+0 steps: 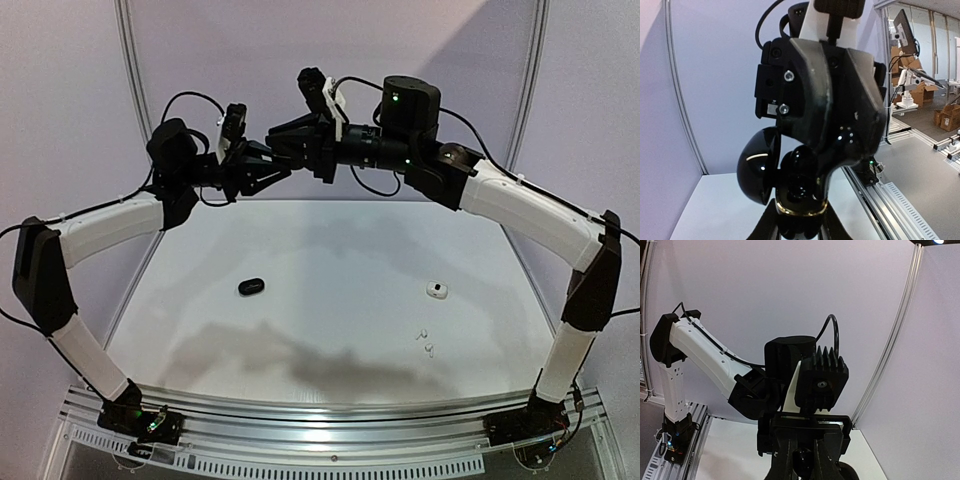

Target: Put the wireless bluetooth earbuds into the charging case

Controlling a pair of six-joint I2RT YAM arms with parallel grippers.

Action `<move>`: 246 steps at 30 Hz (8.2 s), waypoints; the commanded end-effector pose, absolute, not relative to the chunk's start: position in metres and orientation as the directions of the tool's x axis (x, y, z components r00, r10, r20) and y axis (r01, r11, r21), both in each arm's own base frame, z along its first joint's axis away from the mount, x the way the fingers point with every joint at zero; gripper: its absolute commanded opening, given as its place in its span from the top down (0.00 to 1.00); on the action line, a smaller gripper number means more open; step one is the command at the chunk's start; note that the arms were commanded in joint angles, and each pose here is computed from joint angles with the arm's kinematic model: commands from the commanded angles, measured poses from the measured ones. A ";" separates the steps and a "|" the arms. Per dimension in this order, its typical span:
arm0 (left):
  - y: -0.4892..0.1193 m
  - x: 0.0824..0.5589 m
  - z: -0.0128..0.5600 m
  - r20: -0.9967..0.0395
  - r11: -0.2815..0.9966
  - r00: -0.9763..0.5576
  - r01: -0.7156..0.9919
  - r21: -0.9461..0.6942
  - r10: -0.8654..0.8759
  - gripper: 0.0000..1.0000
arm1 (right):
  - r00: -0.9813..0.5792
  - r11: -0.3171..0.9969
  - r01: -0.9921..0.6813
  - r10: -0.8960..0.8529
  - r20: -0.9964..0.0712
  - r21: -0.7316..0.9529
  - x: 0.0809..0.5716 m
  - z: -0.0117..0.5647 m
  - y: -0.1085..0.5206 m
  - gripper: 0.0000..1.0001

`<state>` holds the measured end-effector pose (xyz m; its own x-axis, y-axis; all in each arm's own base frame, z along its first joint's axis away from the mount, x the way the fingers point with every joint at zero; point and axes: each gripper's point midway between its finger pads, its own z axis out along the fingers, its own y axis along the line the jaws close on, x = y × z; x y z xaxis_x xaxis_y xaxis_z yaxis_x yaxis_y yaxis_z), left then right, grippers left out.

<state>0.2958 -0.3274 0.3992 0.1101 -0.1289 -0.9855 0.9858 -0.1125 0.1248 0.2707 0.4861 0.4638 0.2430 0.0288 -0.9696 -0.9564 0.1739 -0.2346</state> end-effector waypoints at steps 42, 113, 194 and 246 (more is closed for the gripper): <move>-0.317 0.277 0.425 -0.946 -0.058 0.246 0.963 0.263 -0.210 1.00 | 0.179 0.221 -0.957 -0.053 -0.982 -0.187 0.281 0.429 0.500 0.92; -0.251 0.426 0.341 -0.295 0.223 0.672 0.193 0.955 0.679 1.00 | 0.202 0.362 -0.921 0.123 -0.972 -0.145 0.278 0.521 0.451 0.53; -0.037 0.414 0.019 0.007 0.799 -0.900 -0.389 -0.459 -0.435 0.01 | -0.904 0.926 0.376 0.373 -0.208 0.025 0.382 0.025 0.132 0.14; -0.318 0.370 0.472 -0.900 0.496 0.385 0.834 0.243 -0.205 0.18 | -0.087 0.476 -0.826 0.420 -0.903 0.301 0.359 0.532 0.420 0.83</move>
<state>0.3732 -0.3127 0.4432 0.2817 -0.0906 -0.9552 0.8641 0.4567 0.2115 0.3701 0.3987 0.5259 -0.0886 0.4257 -0.9005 -0.7572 0.5586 0.3386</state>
